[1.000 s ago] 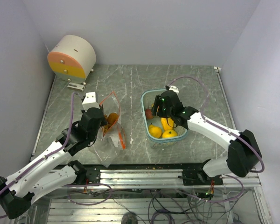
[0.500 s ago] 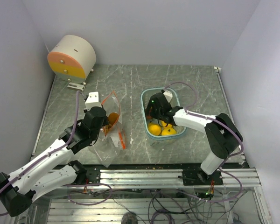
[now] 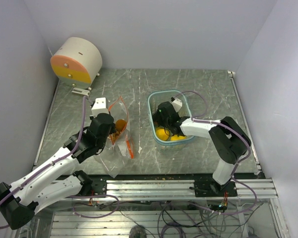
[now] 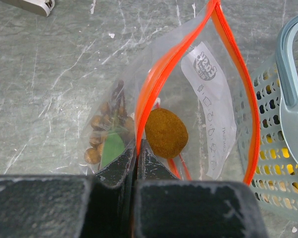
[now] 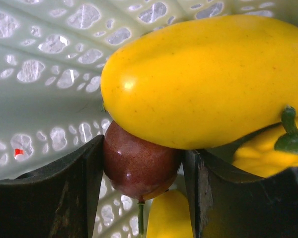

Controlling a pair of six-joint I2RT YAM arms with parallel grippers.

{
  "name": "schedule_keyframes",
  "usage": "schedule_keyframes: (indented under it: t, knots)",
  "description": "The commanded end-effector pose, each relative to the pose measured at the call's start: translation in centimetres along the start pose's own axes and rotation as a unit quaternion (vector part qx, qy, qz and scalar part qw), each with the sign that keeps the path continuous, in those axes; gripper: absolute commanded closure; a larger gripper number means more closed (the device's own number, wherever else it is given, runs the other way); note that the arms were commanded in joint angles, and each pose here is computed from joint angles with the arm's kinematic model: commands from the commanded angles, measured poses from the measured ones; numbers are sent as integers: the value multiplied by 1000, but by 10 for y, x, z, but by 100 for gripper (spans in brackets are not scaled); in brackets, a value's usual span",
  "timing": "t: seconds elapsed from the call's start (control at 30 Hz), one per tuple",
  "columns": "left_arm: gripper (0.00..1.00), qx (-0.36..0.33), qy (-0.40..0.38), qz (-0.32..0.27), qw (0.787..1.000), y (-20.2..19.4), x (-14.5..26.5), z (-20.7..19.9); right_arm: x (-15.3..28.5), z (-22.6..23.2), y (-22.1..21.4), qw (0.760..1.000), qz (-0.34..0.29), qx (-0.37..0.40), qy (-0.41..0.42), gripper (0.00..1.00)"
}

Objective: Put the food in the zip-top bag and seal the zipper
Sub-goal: Pick up the fake fruit from the bin.

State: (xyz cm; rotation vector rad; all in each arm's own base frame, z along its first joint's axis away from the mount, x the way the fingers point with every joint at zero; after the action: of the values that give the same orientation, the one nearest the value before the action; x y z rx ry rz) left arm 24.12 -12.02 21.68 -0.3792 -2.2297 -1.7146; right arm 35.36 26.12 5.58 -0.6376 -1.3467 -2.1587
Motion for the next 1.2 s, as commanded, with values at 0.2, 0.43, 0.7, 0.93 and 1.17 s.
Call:
schedule_keyframes:
  t: [0.2,0.43,0.7,0.93,1.17]
  knots:
    - [93,11,-11,-13,1000,10,5,-2,55,9,30,998,-6,50,36,73]
    - [93,12,-12,-12,1000,8,5,-1,88,24,44,994,10,79,77,74]
    - [93,12,-14,-12,1000,8,4,-3,148,32,89,986,-57,105,120,74]
    - [93,13,-16,-13,1000,9,5,-3,205,84,108,946,-71,143,283,74]
    - [93,13,-15,-12,1000,9,5,-3,232,166,72,885,-37,173,431,74]
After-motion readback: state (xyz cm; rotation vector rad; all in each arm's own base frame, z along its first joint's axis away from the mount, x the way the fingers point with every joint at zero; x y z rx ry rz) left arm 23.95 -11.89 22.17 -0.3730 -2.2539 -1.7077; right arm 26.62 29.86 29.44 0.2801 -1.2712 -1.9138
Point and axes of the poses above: each gripper's point midway between its finger pads, its own x axis back along the fingers, its own z axis along the line the jaws close on, y = z × x, the point moved 2 cm from there along x, back along the fingers, and after that the axes turned 5 degrees about x, right-handed, at the moved point
